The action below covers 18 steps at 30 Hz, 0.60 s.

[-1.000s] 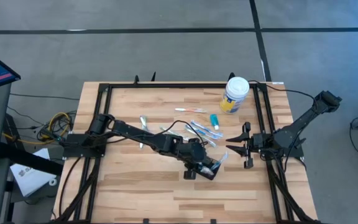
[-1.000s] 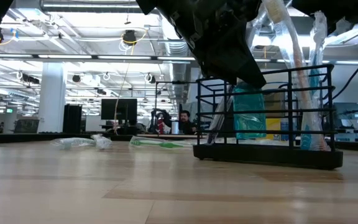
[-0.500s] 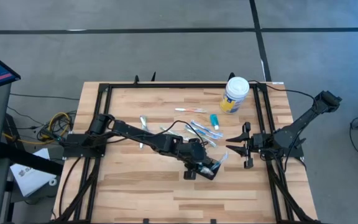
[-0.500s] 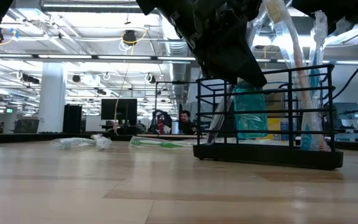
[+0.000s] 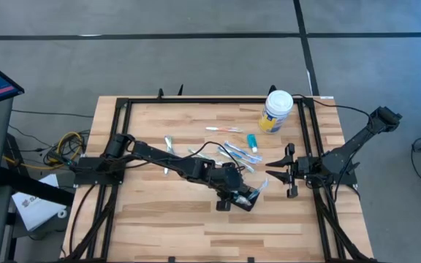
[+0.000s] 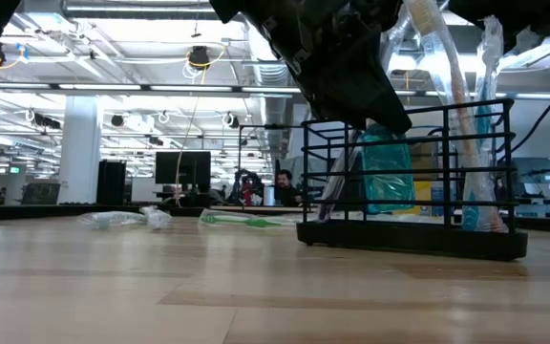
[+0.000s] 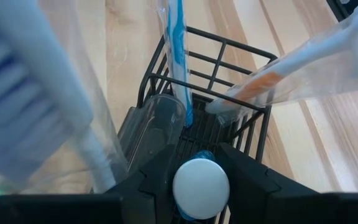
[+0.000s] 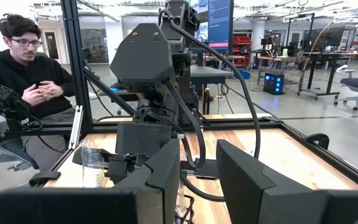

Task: Pick & Place toothbrushing station
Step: Put the bottom blue mouthwash into the mesh organizer

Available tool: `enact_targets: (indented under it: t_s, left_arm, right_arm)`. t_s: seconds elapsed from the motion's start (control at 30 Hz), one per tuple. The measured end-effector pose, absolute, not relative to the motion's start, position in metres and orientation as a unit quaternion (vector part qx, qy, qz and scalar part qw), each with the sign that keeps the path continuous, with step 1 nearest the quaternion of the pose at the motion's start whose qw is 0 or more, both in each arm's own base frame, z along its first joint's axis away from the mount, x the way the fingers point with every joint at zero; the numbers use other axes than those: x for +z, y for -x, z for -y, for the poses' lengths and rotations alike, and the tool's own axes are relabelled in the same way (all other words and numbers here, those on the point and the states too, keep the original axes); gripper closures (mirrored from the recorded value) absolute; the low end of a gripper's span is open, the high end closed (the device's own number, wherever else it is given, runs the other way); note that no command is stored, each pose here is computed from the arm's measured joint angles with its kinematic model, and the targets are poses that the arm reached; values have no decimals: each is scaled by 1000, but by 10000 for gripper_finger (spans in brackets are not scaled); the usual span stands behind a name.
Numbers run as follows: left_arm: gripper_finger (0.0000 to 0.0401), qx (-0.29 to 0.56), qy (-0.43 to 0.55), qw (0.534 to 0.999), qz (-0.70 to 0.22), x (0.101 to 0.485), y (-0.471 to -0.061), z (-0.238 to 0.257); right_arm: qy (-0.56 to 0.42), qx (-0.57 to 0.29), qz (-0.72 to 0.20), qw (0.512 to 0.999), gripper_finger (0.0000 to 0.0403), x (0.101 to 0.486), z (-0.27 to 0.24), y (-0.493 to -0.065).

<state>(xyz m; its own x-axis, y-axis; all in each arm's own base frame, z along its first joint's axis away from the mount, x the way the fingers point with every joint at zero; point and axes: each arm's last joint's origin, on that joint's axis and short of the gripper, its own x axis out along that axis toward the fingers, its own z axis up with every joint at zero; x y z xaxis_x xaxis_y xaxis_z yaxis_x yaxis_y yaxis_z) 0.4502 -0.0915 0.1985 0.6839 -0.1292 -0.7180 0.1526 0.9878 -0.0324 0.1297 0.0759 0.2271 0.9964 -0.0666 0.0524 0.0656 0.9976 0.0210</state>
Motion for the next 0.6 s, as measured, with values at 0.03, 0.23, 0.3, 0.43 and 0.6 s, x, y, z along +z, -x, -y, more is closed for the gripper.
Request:
enact_targets:
  t_s: [0.03,0.23,0.3,0.43,0.6]
  left_arm:
    - [285,-77,-15,917,-390,198,-450,92]
    - [284,-77,-15,917,-390,198,-450,91]
    - [282,-77,-15,918,-390,199,-450,91]
    - [272,-77,-15,918,-388,199,-450,91]
    - [259,-77,-15,919,-388,199,-451,91]
  right_arm:
    - [-10,-33,27,999,305,227,-76,-130]
    - [-9,-33,25,999,305,227,-76,-130]
    - [-9,-33,25,999,305,227,-76,-130]
    - [-9,-33,25,999,305,227,-76,-130]
    - [-9,-33,25,999,305,227,-76,-130]
